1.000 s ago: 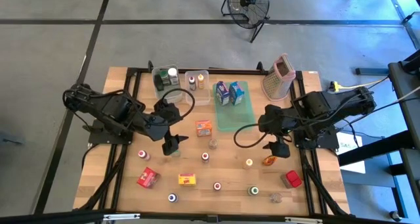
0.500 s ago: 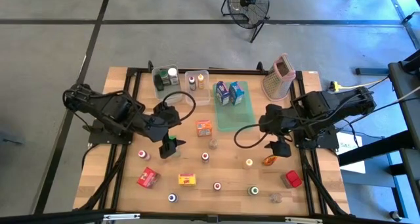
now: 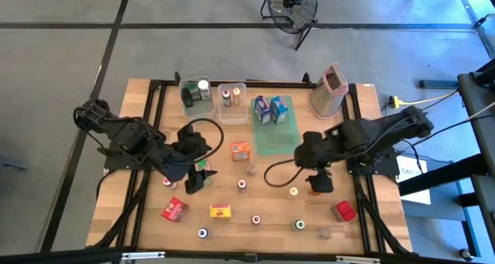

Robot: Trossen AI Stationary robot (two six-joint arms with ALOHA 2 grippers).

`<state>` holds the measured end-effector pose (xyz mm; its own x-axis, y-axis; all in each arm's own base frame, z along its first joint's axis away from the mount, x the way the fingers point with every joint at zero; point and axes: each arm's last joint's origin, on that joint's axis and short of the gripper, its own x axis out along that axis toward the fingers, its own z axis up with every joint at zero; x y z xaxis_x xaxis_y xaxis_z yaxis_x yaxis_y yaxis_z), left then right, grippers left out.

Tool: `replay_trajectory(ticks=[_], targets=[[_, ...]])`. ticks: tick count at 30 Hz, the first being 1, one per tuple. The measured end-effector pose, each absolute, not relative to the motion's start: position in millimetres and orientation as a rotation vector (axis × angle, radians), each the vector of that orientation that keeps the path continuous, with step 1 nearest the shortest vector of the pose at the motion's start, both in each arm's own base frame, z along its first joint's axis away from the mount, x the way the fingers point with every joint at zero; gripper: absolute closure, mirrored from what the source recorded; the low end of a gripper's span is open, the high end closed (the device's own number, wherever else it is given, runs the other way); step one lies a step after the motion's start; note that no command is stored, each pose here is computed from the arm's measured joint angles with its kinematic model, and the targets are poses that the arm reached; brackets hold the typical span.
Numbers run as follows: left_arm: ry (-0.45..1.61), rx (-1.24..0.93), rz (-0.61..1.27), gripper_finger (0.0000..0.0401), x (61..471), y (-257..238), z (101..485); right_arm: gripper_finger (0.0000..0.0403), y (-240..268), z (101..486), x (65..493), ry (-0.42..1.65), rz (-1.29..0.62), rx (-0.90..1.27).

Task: Pick & Place Kitchen Items
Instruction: Put the yellow food coloring bottle into the transparent bin

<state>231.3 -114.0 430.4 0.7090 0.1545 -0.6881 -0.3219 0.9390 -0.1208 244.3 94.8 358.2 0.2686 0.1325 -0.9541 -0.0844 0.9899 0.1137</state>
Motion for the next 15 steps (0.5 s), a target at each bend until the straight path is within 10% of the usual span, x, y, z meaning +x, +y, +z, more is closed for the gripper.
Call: replay_trajectory(ticks=[15], targets=[[0.696, -0.189, 0.282, 0.0052, 225.7, -128.5, 429.6, 0.0057, 144.0, 298.3, 282.0, 1.425, 0.047, -0.090]])
